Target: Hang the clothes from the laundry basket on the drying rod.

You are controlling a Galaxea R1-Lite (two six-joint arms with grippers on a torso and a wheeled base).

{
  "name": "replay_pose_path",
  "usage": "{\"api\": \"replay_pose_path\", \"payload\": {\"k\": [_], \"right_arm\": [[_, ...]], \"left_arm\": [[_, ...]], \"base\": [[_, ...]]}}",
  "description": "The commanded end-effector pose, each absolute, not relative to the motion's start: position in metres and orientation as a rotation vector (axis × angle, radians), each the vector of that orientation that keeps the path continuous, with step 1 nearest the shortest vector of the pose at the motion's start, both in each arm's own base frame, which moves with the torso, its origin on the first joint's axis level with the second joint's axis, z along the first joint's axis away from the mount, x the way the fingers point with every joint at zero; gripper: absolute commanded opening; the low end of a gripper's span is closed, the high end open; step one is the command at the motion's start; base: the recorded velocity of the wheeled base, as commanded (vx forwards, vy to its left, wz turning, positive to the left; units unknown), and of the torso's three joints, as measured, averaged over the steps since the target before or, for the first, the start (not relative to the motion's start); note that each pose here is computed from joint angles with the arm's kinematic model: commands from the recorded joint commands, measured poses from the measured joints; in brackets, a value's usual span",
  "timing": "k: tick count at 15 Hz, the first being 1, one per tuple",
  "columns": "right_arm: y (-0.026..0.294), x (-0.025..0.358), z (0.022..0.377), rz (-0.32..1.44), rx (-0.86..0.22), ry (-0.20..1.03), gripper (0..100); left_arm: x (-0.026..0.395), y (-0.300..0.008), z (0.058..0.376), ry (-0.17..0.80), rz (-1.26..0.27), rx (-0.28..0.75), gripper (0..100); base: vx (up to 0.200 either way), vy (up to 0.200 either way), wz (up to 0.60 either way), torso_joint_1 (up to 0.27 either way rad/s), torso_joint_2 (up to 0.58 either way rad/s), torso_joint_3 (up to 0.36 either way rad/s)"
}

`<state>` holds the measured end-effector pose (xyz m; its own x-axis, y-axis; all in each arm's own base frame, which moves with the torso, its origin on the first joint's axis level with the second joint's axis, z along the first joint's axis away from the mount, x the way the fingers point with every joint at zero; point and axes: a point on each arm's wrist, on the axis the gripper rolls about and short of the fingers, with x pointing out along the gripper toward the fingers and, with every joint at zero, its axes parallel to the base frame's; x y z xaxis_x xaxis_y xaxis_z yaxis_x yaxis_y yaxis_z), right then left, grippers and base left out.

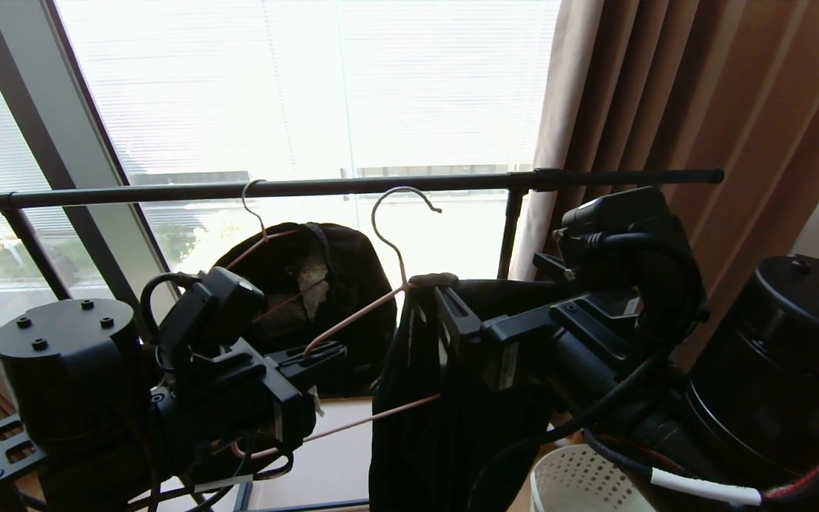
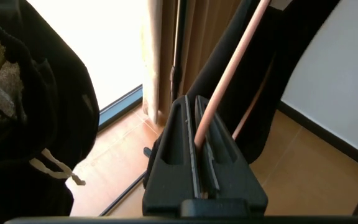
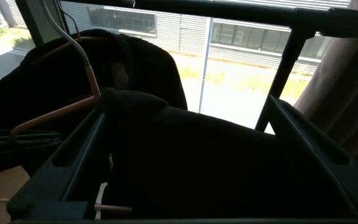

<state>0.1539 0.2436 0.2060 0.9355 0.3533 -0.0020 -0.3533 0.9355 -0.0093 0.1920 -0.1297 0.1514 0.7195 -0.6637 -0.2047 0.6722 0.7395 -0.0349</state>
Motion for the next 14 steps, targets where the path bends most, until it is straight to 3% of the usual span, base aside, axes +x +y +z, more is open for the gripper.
{"api": "replay_pose_path", "payload": {"k": [1,9,12,14], "right_arm": [[0.238,0.150,0.208,0.367,-0.005,-0.003,100],[0.232,0.141,0.201,0.388,-0.029,0.016,100],[0.207,0.135,0.211,0.422,-0.018,-0.009,100],[0.181,0.150,0.217,0.419,-0.082,0.012,100]], "left_arm": [[0.196,-0.131,0.148,0.224,-0.733,0.044,0],[0.205,-0.129,0.152,0.205,-0.712,0.038,0],[0.202,-0.128,0.149,0.217,-0.717,0.043,0],[0.199,-0.127,0.146,0.232,-0.738,0.046,0]], "base": [[0.000,0.000,0.00,0.000,0.00,0.000],[0.000,0.000,0.00,0.000,0.00,0.000],[0.000,0.000,0.00,0.000,0.00,0.000],[0.000,0.000,0.00,0.000,0.00,0.000]]}}
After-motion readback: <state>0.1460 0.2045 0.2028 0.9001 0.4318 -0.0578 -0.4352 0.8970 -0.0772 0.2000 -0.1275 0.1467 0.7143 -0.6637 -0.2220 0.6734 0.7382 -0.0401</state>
